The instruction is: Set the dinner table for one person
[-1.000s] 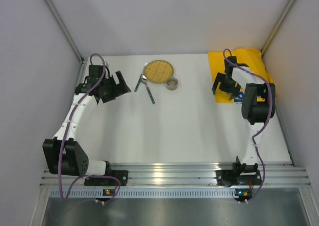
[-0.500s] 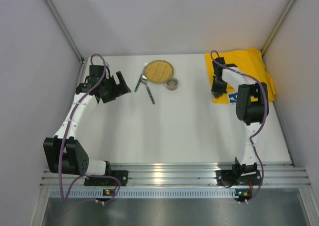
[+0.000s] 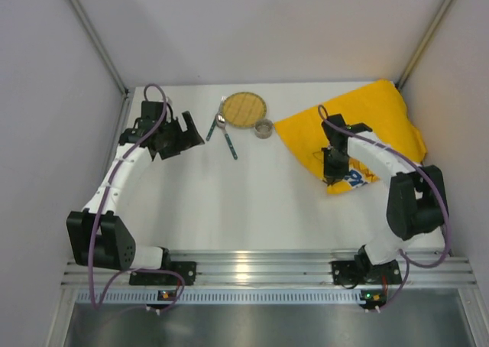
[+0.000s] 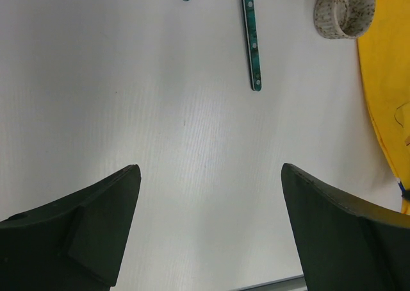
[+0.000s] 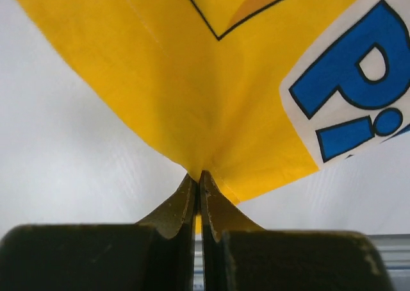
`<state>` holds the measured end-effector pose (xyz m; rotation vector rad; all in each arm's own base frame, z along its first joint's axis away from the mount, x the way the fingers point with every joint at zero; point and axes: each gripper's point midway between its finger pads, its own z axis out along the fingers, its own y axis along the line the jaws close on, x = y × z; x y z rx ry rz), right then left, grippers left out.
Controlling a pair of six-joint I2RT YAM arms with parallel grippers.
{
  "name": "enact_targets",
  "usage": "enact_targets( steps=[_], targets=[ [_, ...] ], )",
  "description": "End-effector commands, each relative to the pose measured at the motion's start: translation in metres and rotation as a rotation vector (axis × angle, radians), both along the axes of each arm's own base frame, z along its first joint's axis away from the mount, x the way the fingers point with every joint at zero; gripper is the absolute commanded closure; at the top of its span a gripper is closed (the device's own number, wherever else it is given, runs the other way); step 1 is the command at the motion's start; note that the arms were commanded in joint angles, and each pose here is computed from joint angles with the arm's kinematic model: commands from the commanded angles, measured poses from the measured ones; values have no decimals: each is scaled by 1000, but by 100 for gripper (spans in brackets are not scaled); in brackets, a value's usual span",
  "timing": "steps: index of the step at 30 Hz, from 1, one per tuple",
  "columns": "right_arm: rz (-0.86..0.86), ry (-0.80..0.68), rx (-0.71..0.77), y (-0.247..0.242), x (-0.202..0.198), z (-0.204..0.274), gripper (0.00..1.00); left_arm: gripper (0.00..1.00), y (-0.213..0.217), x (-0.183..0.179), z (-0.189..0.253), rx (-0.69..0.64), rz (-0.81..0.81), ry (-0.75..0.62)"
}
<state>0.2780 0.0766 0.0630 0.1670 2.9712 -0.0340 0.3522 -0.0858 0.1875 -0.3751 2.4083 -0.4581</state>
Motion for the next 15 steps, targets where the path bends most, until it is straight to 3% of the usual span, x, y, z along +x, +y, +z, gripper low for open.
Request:
enact_targets(
  steps=[1, 8, 15],
  targets=[
    [111, 30, 57, 34, -44, 23, 100, 4, -3, -5, 8, -1, 0, -32],
    [293, 70, 38, 83, -98, 49, 100, 4, -15, -12, 9, 2, -16, -37],
    [489, 82, 130, 169, -104, 59, 100, 5, -24, -25, 6, 0, -18, -32]
  ],
)
